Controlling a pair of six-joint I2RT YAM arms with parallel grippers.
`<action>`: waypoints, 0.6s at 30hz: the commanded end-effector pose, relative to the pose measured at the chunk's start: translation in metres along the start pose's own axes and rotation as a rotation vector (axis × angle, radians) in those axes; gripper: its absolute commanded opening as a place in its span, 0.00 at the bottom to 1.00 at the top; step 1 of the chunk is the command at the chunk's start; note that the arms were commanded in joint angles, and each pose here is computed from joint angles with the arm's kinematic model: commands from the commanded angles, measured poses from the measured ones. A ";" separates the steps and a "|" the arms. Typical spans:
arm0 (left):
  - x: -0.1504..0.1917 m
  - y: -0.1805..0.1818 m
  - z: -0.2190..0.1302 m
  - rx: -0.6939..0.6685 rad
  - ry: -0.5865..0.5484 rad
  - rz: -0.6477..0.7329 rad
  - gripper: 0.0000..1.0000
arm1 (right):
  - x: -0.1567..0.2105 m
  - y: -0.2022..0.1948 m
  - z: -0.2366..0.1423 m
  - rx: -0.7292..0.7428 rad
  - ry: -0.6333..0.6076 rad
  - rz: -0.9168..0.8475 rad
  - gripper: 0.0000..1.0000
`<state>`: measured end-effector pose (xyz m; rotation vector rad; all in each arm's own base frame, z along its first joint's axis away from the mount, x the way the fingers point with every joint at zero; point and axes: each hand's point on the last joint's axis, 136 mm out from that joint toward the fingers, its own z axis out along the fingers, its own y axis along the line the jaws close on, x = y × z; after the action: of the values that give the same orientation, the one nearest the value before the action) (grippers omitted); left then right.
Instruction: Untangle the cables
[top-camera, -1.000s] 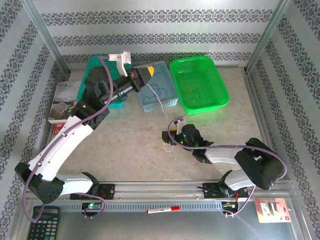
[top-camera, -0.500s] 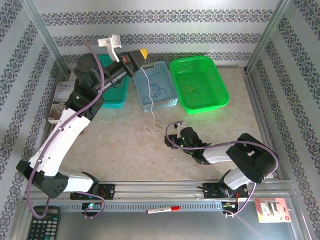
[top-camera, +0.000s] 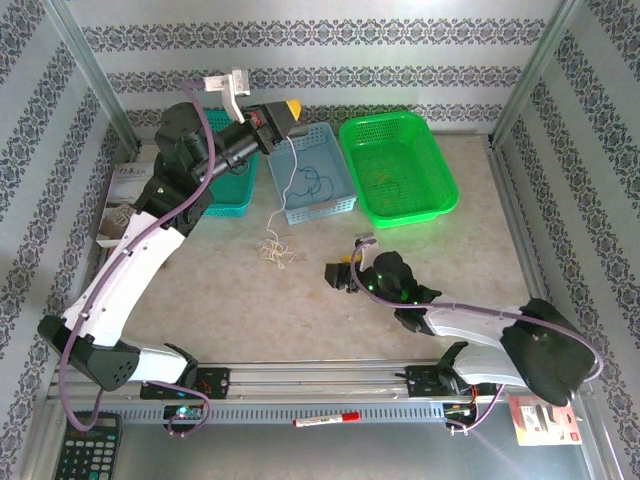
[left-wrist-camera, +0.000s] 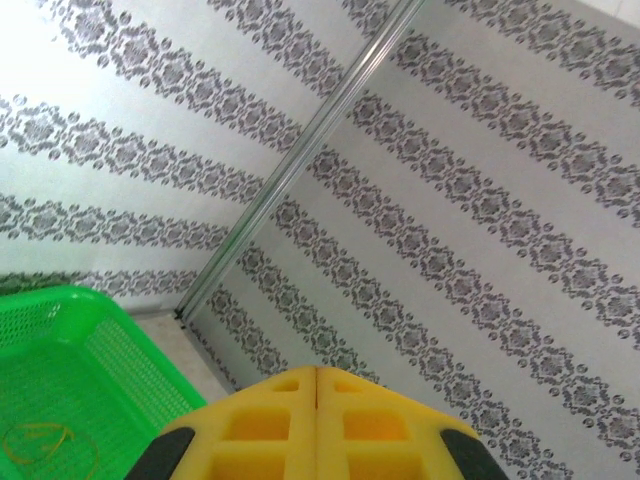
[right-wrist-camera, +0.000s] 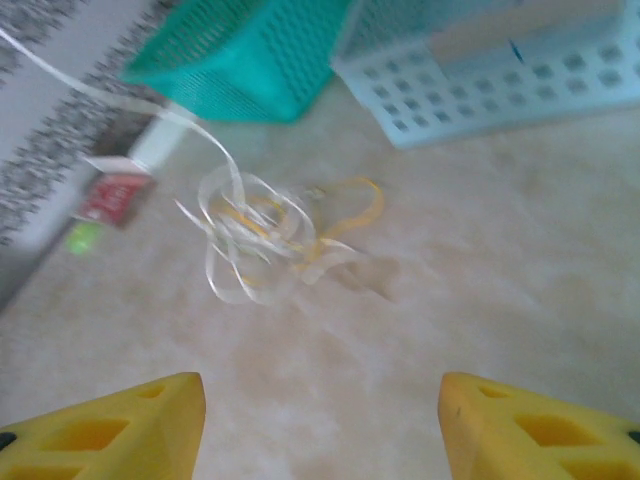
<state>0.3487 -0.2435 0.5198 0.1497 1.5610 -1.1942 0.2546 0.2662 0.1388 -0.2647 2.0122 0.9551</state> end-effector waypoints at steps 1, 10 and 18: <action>-0.008 -0.009 -0.008 0.033 -0.026 -0.006 0.00 | -0.027 0.031 -0.003 -0.067 -0.032 -0.055 0.66; -0.021 -0.036 -0.007 0.130 -0.043 -0.048 0.00 | -0.076 0.079 0.012 -0.173 -0.100 -0.113 0.68; -0.036 -0.060 -0.007 0.185 -0.061 -0.043 0.00 | -0.086 0.100 0.039 -0.211 -0.110 -0.146 0.68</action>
<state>0.3326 -0.2489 0.5534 0.1606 1.4973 -1.3176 0.2781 0.3357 0.2388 -0.4177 1.8087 1.0526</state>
